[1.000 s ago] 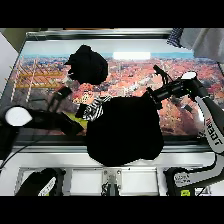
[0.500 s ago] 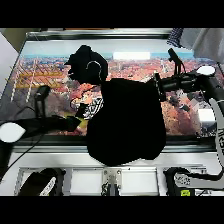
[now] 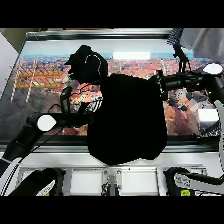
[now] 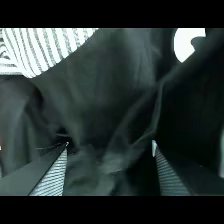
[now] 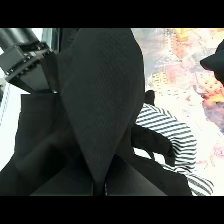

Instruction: Fold the clothes and pants, and hang the long-sleeved shirts on hangers.

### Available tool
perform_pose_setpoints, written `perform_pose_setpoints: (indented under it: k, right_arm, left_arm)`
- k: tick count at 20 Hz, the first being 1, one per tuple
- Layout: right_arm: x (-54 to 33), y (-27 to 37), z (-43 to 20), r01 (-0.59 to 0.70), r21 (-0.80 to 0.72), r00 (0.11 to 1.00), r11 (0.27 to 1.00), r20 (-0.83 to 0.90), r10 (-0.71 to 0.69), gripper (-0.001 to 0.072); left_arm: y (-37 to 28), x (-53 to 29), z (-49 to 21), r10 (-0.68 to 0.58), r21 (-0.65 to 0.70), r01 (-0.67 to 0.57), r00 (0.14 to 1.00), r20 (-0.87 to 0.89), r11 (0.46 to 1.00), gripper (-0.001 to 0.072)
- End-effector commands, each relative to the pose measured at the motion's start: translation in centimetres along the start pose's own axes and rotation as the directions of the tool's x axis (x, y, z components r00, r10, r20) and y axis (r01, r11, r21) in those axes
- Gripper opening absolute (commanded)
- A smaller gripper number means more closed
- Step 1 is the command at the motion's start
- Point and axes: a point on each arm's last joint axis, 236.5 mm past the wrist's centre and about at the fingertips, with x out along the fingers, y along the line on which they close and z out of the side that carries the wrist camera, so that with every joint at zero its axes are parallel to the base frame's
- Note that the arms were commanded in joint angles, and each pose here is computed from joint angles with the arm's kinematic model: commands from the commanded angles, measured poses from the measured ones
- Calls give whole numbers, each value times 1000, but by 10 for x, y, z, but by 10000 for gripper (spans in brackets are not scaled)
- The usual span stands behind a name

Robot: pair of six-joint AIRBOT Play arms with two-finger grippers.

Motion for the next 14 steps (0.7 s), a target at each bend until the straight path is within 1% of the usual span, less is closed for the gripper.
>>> perform_pose_setpoints:
  k: [1,2,4,5,6,7,8,14]
  right_arm:
    - [-1,0,1,3,3,1000,1000,1,-3,6]
    - [-1,0,2,3,3,1000,1000,1,-3,6]
    - [-1,0,2,3,51,1000,999,1,-3,6]
    - [-1,0,2,3,89,1000,996,1,-4,6]
    - [-1,1,2,5,114,1000,994,1,-5,6]
    - [-2,3,4,9,128,1000,992,0,-9,5]
    - [-3,6,7,13,128,1000,992,-3,-13,5]
    - [-11,26,22,50,134,998,990,-33,-46,5]
  left_arm:
    - [-14,12,-14,-37,-22,36,997,-64,999,554]
    - [-18,13,-22,-42,-8,41,996,-79,999,553]
    - [-22,18,-38,-44,17,46,993,-109,999,552]
    - [-21,20,-44,-42,13,44,991,-123,999,506]
    - [-19,22,-48,-36,14,38,990,-134,999,260]
    - [-15,22,-49,-28,12,30,990,-136,999,60]
    - [-10,21,-46,-20,5,21,991,-134,1000,13]
    - [43,-11,6,43,-66,-48,997,-67,997,13]
